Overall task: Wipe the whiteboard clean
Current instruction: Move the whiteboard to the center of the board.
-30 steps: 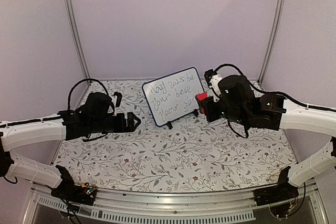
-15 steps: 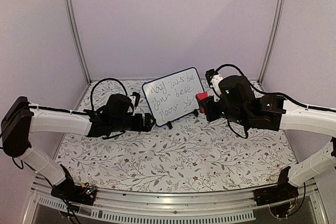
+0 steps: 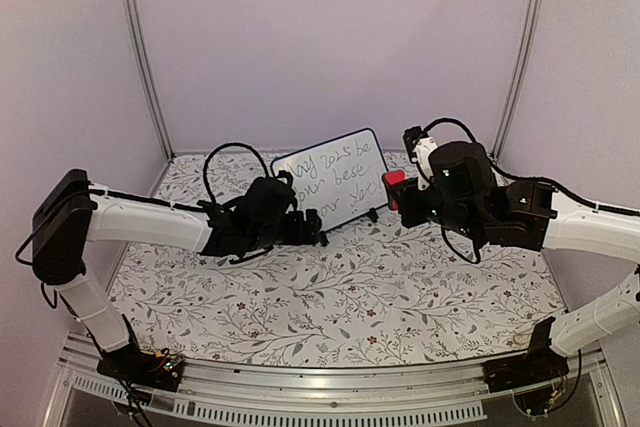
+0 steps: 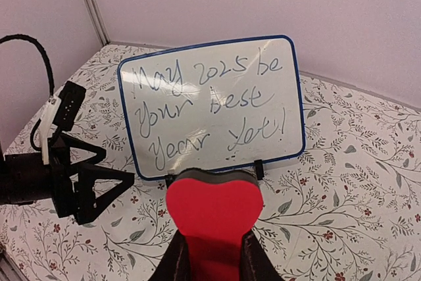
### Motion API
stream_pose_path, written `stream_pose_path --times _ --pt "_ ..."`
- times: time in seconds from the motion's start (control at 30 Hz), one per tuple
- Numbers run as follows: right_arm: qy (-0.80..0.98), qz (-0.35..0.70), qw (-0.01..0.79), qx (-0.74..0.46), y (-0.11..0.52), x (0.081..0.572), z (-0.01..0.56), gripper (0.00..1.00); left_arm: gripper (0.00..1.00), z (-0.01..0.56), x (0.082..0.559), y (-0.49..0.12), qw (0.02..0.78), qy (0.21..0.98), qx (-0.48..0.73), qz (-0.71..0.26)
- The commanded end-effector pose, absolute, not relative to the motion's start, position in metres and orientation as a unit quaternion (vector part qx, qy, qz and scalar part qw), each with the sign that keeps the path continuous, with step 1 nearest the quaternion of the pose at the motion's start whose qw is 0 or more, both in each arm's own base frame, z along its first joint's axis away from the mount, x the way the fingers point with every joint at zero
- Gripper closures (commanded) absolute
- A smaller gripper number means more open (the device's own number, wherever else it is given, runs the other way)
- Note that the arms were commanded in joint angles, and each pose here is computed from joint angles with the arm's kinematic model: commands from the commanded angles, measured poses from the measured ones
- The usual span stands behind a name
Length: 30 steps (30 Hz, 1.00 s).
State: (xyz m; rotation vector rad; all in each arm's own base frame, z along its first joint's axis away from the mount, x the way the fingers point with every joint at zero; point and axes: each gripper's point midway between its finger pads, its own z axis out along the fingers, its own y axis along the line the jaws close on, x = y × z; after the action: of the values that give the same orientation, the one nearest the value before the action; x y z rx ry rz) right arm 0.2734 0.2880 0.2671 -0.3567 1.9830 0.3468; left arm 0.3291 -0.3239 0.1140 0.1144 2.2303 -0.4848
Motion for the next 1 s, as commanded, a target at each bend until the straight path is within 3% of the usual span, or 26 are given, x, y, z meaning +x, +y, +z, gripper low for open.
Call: stream_pose_path --times 0.0,0.23,0.37,0.6,0.87,0.97 --pt "0.829 0.129 0.53 -0.126 0.272 0.276 0.271 0.84 0.04 0.113 0.317 -0.331 0.409 0.902 0.01 -0.136" --pt "0.826 0.122 0.539 -0.113 0.259 0.275 0.28 0.83 0.1 0.091 0.309 -0.356 0.351 0.929 -0.036 -0.11" --pt "0.822 0.122 0.545 -0.108 0.254 0.274 0.288 0.83 0.21 0.076 0.311 -0.37 0.325 0.939 -0.057 -0.094" --pt "0.82 0.133 0.546 -0.111 0.251 0.269 0.293 0.83 0.27 0.07 0.33 -0.377 0.344 0.935 -0.071 -0.054" --pt "0.823 0.141 0.536 -0.123 0.259 0.268 0.286 0.82 0.42 0.06 0.348 -0.389 0.362 0.929 -0.065 -0.034" --pt "0.825 0.14 0.533 -0.126 0.261 0.269 0.283 0.82 0.42 0.051 0.349 -0.39 0.357 0.932 -0.063 -0.023"
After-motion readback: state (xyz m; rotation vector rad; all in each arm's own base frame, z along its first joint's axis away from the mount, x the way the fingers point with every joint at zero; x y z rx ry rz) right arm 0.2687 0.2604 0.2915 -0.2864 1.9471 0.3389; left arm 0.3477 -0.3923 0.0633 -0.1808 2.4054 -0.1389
